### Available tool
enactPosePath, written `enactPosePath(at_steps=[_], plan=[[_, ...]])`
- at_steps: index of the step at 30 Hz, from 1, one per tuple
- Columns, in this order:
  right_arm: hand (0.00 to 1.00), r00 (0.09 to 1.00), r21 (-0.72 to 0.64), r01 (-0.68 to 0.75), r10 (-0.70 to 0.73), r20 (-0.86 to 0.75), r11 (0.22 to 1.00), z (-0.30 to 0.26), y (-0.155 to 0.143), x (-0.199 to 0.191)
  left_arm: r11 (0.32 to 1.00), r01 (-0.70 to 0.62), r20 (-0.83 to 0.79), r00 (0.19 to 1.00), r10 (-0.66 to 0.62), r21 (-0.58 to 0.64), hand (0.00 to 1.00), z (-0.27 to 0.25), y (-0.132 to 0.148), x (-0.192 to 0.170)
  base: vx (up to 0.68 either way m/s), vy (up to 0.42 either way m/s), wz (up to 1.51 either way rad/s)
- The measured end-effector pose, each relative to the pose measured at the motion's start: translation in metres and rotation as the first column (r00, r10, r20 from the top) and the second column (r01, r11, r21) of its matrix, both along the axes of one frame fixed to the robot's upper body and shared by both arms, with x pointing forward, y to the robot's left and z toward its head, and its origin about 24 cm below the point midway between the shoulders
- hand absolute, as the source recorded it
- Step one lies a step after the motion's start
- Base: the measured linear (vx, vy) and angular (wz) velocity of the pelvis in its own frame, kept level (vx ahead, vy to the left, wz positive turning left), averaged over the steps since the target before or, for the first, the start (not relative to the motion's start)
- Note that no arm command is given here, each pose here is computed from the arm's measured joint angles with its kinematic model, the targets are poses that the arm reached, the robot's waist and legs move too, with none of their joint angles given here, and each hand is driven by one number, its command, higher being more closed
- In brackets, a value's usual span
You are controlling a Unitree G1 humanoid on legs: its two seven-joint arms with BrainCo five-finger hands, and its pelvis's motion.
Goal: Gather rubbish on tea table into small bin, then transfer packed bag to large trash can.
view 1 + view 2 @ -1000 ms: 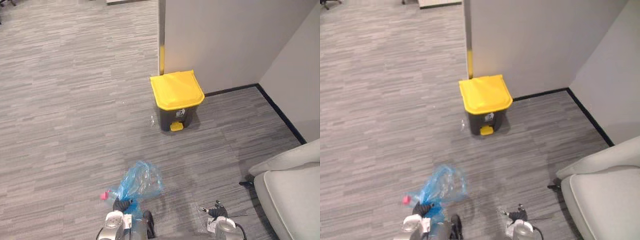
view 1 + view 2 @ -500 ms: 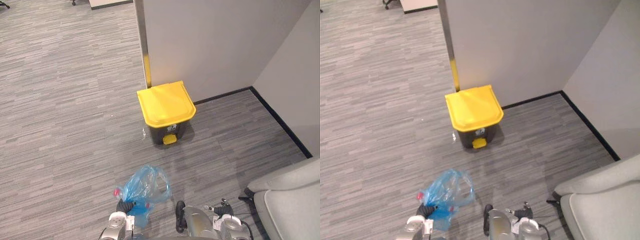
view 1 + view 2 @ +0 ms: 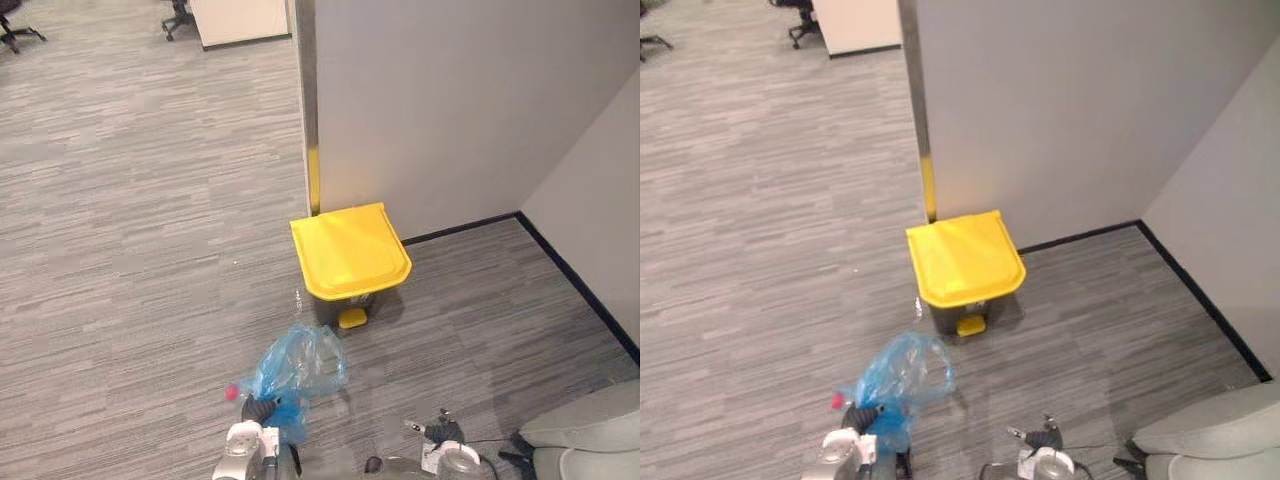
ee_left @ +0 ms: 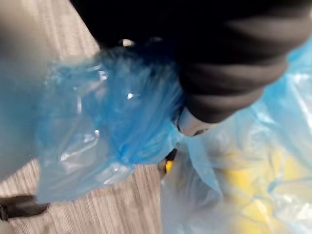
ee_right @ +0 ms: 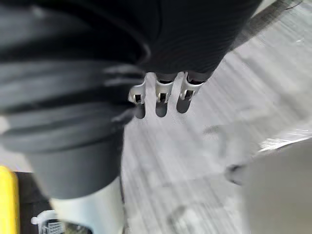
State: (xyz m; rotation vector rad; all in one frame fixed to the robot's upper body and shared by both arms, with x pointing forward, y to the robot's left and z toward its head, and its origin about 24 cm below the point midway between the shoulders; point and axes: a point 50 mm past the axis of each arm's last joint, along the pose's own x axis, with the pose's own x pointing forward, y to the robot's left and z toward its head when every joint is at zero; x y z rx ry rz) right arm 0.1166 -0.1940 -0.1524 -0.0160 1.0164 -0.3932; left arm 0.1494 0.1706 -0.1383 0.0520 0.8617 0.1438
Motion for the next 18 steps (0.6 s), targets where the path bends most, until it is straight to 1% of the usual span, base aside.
enactPosePath(at_steps=[3,5,8,10,14,15,18], plan=[[0.00,1.000,-0.001,0.006,-0.006,0.008,1.000,0.001,-0.002,0.003,1.000,0.007,-0.019,1.000,-0.007,0.030,1.00,-0.001,0.010,-0.004,0.15,0.128,-0.23],[0.00,1.000,-0.010,0.003,-0.003,0.011,1.000,0.002,-0.005,0.005,0.999,0.008,-0.038,0.999,-0.007,0.031,1.00,-0.004,0.010,-0.008,0.17,0.136,-0.31],[0.00,1.000,-0.007,-0.010,0.010,0.024,1.000,0.003,-0.003,0.010,0.999,0.031,-0.054,0.998,-0.029,0.037,1.00,-0.006,0.009,-0.012,0.18,0.090,-0.01],[0.00,0.999,-0.001,-0.040,0.040,0.023,0.999,0.003,0.000,0.012,0.998,0.033,-0.051,0.998,-0.031,0.048,1.00,-0.005,0.012,-0.011,0.19,-0.036,0.18],[0.00,0.998,-0.014,-0.054,0.055,0.015,0.998,0.002,-0.002,0.010,0.998,0.029,-0.055,0.998,-0.025,0.063,1.00,-0.005,0.019,-0.010,0.27,-0.097,0.26],[0.00,0.999,-0.036,-0.051,0.051,0.008,0.998,0.003,-0.010,0.009,0.999,0.030,-0.067,0.997,-0.027,0.043,1.00,-0.007,0.012,-0.010,0.29,-0.062,0.16],[0.00,0.999,-0.066,-0.050,0.050,-0.007,0.997,0.004,-0.023,0.008,0.999,0.027,-0.050,0.998,-0.026,0.021,1.00,-0.006,0.003,-0.006,0.32,-0.100,0.10]])
